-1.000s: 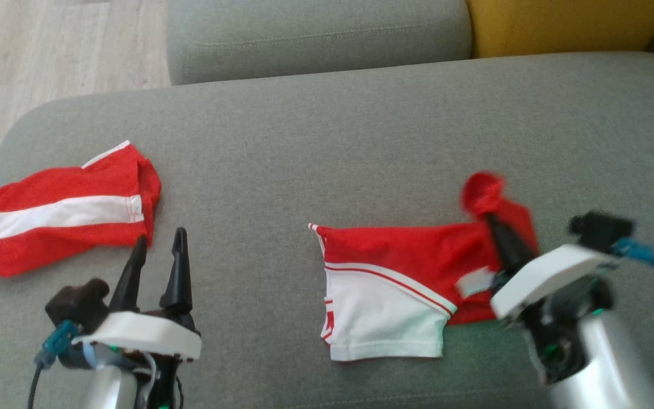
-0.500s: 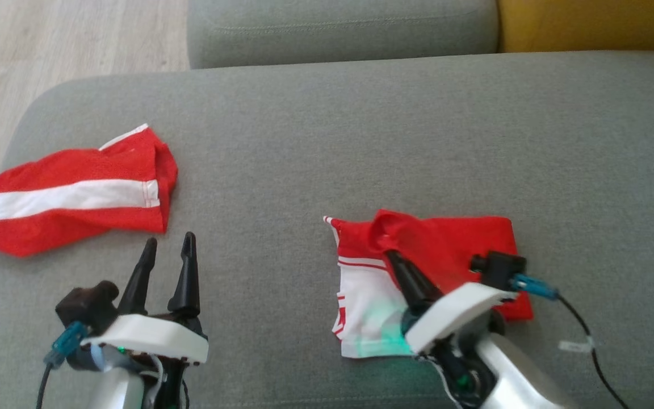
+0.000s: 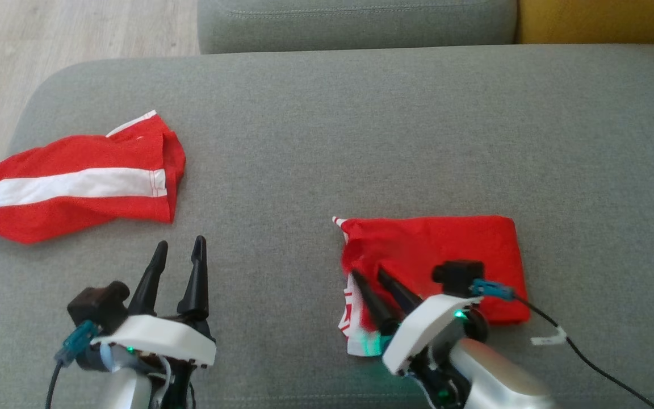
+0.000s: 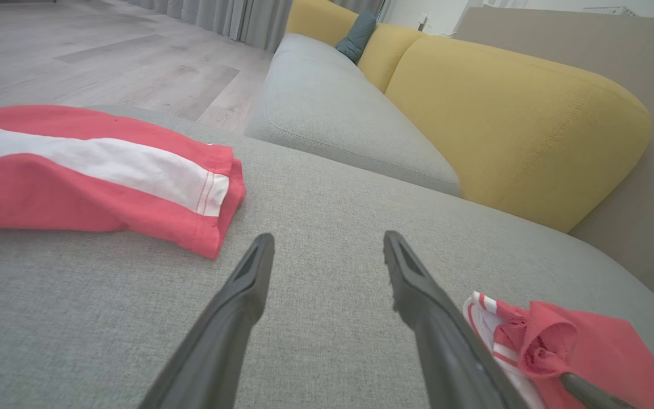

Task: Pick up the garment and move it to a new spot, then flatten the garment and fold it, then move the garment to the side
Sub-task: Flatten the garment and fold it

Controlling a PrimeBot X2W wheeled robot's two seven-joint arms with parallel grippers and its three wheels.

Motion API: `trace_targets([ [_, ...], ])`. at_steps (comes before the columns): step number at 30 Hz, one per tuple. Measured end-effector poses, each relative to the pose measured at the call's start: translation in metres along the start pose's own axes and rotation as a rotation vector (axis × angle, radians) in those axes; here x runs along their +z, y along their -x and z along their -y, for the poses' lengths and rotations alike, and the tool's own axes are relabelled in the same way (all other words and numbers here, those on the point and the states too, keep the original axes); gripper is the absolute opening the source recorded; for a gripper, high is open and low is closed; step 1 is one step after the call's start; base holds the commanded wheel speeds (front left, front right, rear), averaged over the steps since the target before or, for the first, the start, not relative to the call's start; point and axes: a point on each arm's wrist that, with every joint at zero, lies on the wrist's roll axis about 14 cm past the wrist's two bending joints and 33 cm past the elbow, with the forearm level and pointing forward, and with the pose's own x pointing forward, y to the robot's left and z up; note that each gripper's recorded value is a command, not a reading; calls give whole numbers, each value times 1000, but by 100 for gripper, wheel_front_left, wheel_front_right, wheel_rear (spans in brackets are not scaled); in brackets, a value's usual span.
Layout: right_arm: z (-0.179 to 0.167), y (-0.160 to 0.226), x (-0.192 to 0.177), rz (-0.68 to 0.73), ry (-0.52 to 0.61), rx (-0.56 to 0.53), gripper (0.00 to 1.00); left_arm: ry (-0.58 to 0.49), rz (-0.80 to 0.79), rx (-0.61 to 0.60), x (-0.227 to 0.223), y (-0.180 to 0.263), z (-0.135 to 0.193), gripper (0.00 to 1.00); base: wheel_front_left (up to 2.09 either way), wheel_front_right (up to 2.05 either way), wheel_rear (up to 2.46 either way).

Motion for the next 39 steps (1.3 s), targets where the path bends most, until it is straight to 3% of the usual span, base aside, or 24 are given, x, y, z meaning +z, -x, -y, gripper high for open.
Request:
trace_targets([
  [8, -60, -1, -4, -35, 5, 185, 100, -2, -2, -8, 0, 0, 3, 100, 0, 0, 0],
  [13, -48, 0, 9, 15, 16, 144, 100, -3, 9, -22, 3, -1, 7, 100, 0, 0, 0],
  [17, -34, -2, 53, 141, 77, 104, 100, -3, 16, -39, 5, -3, 13, 100, 0, 0, 0],
  [22, -12, 5, 116, 309, 223, 23, 100, -1, 52, -65, 17, -9, 21, 100, 0, 0, 0],
  [24, 8, 14, 134, 350, 332, -39, 100, 8, 77, -81, 25, -12, 27, 100, 0, 0, 0],
  [27, 44, 40, 171, 429, 454, -157, 100, 46, 111, -91, 36, -15, 32, 100, 0, 0, 0],
  [31, 68, 71, 200, 517, 552, -255, 100, 31, 143, -99, 46, -17, 37, 100, 0, 0, 0],
  [35, 90, 102, 187, 538, 585, -358, 100, -7, 165, -108, 53, -18, 40, 100, 0, 0, 0],
  [39, 101, 122, 162, 545, 540, -434, 100, -40, 163, -116, 52, -17, 42, 100, 0, 0, 0],
])
